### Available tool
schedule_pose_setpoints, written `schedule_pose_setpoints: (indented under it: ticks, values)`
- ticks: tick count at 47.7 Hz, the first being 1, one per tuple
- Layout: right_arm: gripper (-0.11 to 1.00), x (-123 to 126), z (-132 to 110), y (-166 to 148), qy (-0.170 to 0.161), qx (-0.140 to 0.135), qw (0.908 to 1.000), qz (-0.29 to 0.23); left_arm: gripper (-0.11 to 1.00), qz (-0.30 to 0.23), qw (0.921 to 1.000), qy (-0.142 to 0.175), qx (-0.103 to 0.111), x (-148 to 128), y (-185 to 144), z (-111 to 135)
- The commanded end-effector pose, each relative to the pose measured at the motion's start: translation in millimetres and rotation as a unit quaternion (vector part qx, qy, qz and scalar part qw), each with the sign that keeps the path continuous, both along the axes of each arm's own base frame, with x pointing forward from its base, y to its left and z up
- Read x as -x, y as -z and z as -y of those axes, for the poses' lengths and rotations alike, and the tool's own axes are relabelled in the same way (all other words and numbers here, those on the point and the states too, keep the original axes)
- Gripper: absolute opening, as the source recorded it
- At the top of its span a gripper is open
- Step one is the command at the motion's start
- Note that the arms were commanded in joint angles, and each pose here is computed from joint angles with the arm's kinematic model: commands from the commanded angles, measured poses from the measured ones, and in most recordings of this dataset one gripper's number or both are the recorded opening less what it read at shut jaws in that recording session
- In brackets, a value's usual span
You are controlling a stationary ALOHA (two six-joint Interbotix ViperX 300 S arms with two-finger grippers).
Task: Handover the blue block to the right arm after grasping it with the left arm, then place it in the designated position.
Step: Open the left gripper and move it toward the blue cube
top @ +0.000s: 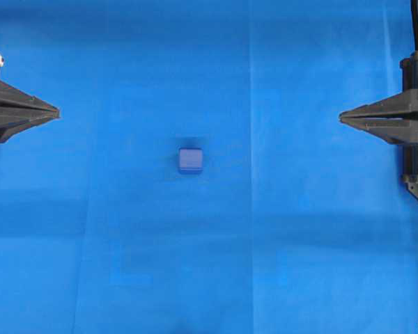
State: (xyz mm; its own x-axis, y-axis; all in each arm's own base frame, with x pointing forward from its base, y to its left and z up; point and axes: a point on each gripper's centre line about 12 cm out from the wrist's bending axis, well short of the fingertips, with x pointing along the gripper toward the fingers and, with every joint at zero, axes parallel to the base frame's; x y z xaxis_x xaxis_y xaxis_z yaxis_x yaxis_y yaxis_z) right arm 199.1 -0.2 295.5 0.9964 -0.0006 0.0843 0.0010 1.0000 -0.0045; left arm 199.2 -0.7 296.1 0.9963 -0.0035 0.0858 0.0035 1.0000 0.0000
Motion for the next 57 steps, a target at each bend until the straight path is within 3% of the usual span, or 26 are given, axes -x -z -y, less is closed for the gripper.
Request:
schedule_pose_setpoints:
  ticks: [1,6,28,32,37,42,46,51,57]
  values:
    - [0.0,-2.6,0.0,-4.3,0.0,0.002,1.0,0.003,0.0,0.005,1.0,0.002,-0.005,-2.1,-3.9,1.0]
    - [-0.05,-5.3,0.0,-2.8,0.0,0.002,0.9999,-0.013,0.0,0.001,1.0,0.002,-0.008,-2.2,-3.0,1.0]
    - [-0.05,-3.6,0.2,-4.8,0.0,-0.009,0.9994,-0.034,0.01,-0.003,1.0,0.006,-0.005,-2.5,-2.0,2.6]
    - [-0.02,-3.9,0.2,-4.3,0.0,-0.011,0.9993,-0.035,0.14,-0.003,1.0,0.006,-0.005,-2.5,-2.0,2.6]
    - [0.13,-4.2,0.7,-3.8,0.002,-0.021,0.9991,-0.037,0.44,-0.003,1.0,0.006,-0.004,-2.5,-2.0,2.6]
    - [0.41,-4.2,0.9,-2.5,0.003,-0.027,0.9988,-0.042,0.74,-0.003,1.0,0.006,-0.004,-2.5,-2.0,2.6]
    - [0.66,-4.4,1.2,-1.3,0.003,-0.027,0.9985,-0.047,0.9,-0.003,1.0,0.006,-0.005,-2.5,-2.0,2.6]
    - [0.91,-4.0,1.3,-2.7,0.004,-0.029,0.9986,-0.044,0.92,-0.003,1.0,0.006,-0.005,-2.5,-2.0,2.6]
    - [0.97,-3.8,1.3,-3.8,0.004,-0.029,0.9987,-0.041,0.92,-0.001,1.0,0.006,-0.006,-2.5,-2.4,2.7]
